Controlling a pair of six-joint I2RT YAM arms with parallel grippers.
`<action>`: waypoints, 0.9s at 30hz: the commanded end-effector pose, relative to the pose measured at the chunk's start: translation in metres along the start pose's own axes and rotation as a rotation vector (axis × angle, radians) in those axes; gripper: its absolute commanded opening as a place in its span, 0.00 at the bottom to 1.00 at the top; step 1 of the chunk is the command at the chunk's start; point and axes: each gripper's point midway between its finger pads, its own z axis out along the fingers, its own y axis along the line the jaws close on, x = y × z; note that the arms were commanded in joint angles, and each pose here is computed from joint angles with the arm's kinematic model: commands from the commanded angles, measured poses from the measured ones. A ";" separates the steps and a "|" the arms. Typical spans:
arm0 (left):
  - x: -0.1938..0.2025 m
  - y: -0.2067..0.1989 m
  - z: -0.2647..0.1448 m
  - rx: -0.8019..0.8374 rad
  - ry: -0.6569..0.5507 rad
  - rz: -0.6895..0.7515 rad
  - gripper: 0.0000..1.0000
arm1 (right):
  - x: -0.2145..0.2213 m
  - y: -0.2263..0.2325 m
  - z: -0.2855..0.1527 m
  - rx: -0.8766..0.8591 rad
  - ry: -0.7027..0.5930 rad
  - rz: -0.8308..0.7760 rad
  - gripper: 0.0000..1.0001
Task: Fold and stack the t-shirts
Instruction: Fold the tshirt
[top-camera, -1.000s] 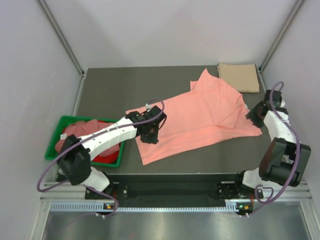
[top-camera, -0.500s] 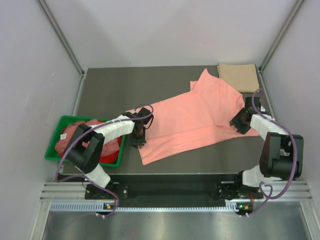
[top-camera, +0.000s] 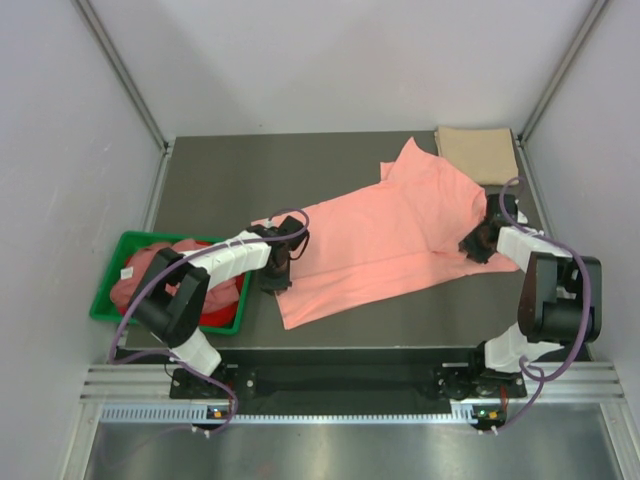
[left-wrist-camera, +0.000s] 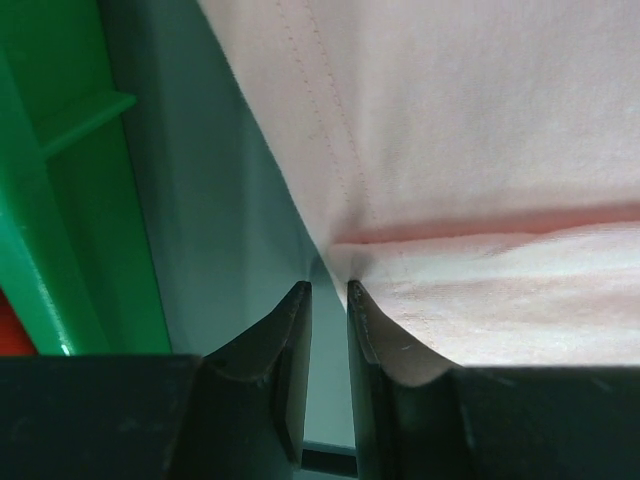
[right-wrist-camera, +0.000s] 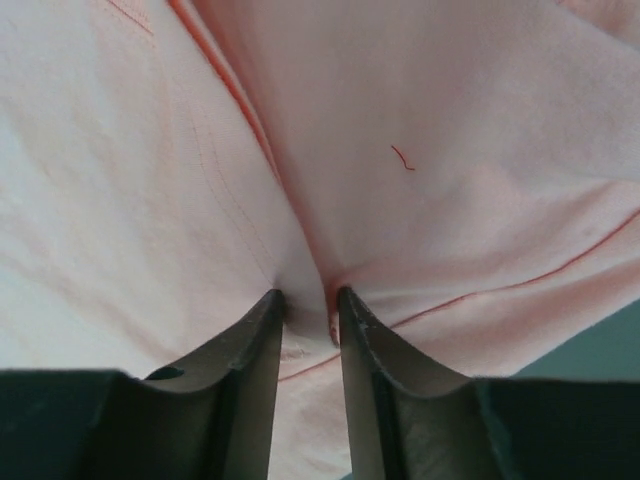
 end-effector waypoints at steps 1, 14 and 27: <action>-0.011 0.018 -0.004 -0.093 -0.045 0.000 0.26 | -0.015 0.026 -0.003 -0.073 -0.046 -0.003 0.28; -0.015 -0.002 -0.009 0.029 -0.046 -0.014 0.26 | -0.020 0.040 -0.011 -0.072 -0.049 -0.040 0.14; -0.055 0.003 -0.041 -0.029 -0.103 0.124 0.29 | -0.043 0.109 -0.013 -0.258 -0.097 -0.185 0.00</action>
